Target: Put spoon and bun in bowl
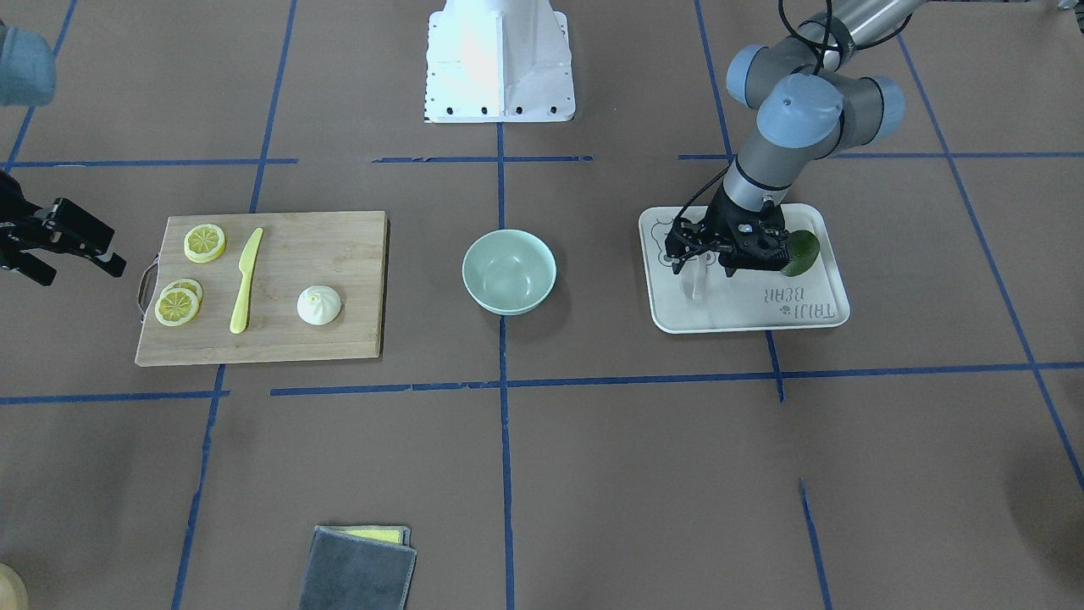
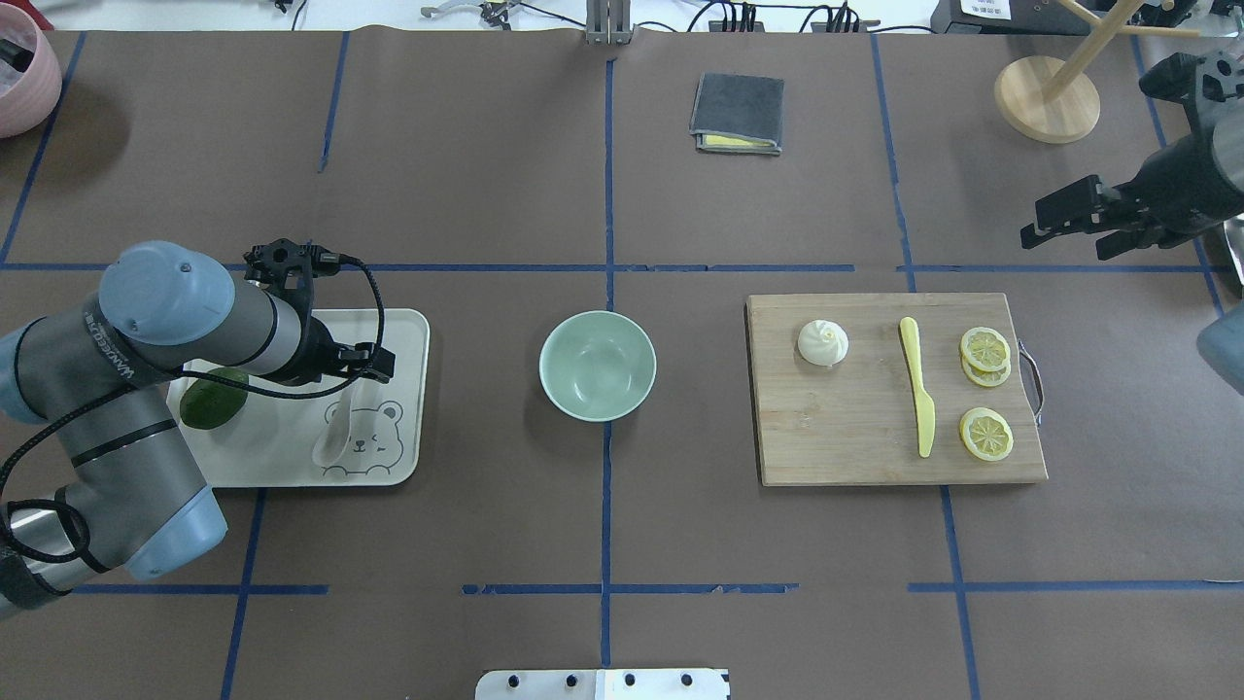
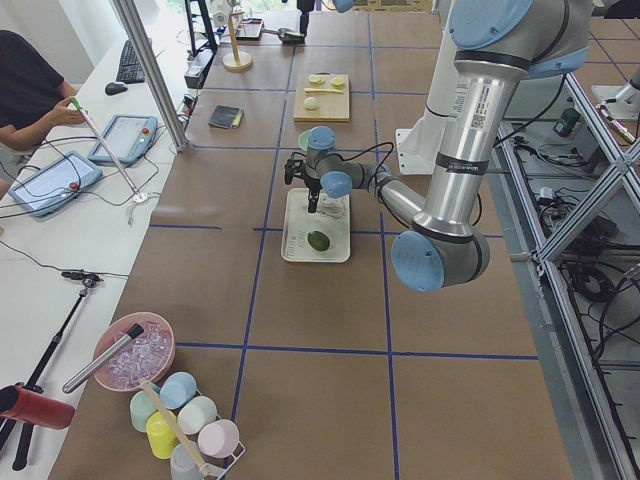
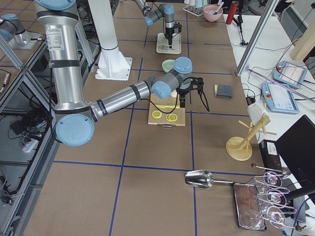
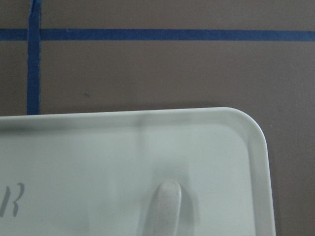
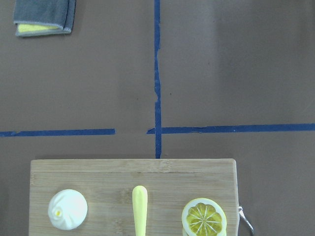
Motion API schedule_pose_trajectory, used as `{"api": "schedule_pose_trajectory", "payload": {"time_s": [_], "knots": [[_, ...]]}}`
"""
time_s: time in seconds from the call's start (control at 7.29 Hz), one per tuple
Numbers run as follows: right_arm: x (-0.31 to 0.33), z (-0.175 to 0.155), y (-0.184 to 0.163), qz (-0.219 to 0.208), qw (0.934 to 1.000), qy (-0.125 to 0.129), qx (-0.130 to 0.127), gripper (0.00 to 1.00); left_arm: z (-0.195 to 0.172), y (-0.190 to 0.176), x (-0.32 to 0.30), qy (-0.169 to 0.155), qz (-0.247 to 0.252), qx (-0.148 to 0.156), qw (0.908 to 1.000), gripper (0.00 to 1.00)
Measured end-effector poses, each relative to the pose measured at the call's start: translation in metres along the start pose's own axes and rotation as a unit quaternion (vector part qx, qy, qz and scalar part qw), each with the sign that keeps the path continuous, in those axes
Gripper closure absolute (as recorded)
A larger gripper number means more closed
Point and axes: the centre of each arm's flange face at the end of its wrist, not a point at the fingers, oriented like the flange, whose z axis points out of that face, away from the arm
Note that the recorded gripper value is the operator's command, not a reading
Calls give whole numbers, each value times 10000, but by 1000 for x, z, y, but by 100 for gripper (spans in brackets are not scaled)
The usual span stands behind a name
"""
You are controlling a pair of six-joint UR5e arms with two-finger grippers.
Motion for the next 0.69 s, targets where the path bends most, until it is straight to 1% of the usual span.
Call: {"api": "schedule_pose_trajectory", "payload": {"time_s": [0.41,0.69], "knots": [[-20,16,11,-114,9999,33,-75,0,5,5,1,-30,30,-32,10000,27],[-27,23,16,-182,9997,30,-138,0,7,7,0,-58,37,-30,10000,30]]}}
